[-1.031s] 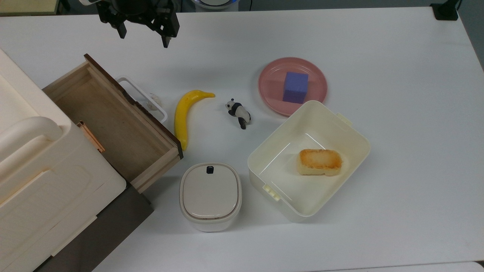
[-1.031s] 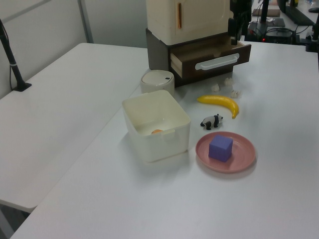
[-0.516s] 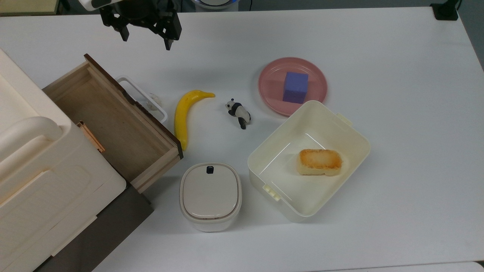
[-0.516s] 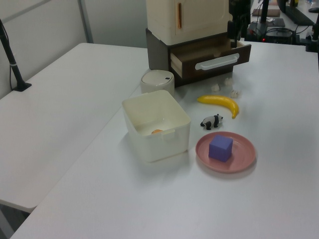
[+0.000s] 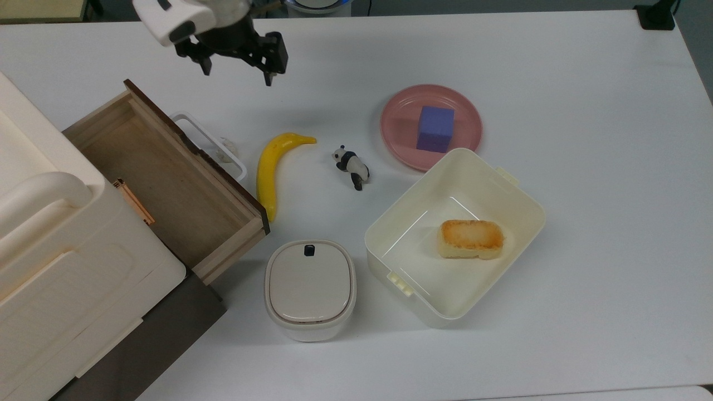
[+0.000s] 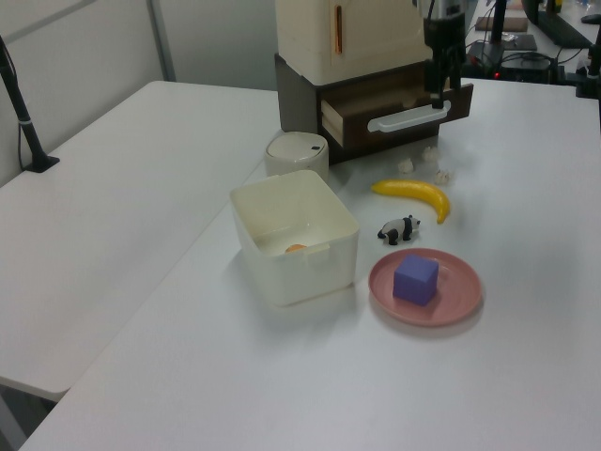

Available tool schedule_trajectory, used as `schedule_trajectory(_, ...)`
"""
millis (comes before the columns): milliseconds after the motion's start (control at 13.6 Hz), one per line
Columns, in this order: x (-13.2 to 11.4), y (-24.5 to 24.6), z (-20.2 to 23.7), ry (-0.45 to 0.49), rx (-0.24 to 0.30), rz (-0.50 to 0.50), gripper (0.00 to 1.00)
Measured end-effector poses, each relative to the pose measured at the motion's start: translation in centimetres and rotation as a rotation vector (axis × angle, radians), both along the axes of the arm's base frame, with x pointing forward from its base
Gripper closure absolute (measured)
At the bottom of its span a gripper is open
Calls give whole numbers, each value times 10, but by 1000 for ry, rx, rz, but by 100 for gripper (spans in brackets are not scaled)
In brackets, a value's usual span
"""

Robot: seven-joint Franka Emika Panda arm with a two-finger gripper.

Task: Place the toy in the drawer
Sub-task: 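Move the open gripper over the black-and-white panda toy, then lower the gripper and close it on the panda toy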

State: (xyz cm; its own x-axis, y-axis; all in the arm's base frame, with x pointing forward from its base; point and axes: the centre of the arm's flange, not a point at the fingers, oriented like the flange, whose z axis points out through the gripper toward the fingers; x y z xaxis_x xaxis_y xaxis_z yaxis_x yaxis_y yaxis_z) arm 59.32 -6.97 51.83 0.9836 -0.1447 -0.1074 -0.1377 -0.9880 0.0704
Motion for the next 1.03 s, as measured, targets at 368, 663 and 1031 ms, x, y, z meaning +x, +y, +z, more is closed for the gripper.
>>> schedule_trajectory(368,-3,42,-64,45,5,75,0)
schedule_trajectory(663,-5,62,-92,79,7,111,0)
schedule_trajectory(1031,16,98,-125,44,20,327,0)
